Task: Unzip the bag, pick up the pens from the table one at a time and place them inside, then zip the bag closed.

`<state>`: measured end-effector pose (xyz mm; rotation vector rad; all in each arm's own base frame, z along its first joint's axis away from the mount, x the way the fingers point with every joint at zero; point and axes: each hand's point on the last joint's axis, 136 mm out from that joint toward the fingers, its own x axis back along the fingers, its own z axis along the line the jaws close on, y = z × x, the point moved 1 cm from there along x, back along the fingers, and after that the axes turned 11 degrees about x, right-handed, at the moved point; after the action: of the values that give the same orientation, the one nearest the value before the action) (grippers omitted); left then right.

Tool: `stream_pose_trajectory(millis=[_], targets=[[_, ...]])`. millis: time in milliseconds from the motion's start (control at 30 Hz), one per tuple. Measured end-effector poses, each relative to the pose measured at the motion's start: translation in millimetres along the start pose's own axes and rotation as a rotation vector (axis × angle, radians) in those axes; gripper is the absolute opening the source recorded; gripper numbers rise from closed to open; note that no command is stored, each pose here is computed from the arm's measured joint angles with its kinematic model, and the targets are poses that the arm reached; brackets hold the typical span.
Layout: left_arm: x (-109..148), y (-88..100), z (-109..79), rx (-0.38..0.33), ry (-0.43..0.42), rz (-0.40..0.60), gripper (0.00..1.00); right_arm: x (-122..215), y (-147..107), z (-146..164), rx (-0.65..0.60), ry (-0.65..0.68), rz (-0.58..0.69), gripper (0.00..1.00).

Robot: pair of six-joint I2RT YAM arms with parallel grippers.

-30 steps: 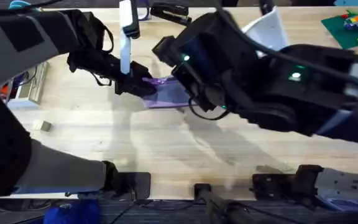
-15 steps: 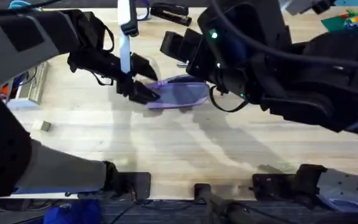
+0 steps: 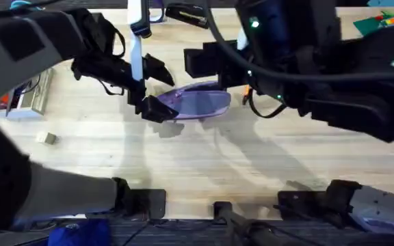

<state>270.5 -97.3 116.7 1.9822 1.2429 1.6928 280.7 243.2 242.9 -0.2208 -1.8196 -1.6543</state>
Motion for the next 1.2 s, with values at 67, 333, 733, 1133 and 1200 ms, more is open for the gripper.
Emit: stream_pose_trajectory(millis=[67, 333, 733, 1133, 1200], targets=[[8, 3.7, -1.9, -0.021, 0.040, 0.011, 0.995, 2, 2, 0, 0.053, 0.002, -0.007, 0.996], [47, 26.3, -22.4, -0.027, 0.216, 0.003, 0.995, 3, 2, -1, 0.180, 0.002, -0.008, 0.995], [97, 25.8, -56.8, 0.070, 0.504, 0.036, 0.993, 3, 2, -1, 0.416, 0.001, -0.008, 0.996], [105, -1.0, -80.3, 0.222, 0.553, 0.121, 0.994, 6, -38, 6, 0.699, 0.125, 0.141, 0.996], [105, -1.0, -80.4, 0.228, 0.553, 0.119, 0.995, 7, -38, 8, 0.712, 0.141, 0.141, 0.996]])
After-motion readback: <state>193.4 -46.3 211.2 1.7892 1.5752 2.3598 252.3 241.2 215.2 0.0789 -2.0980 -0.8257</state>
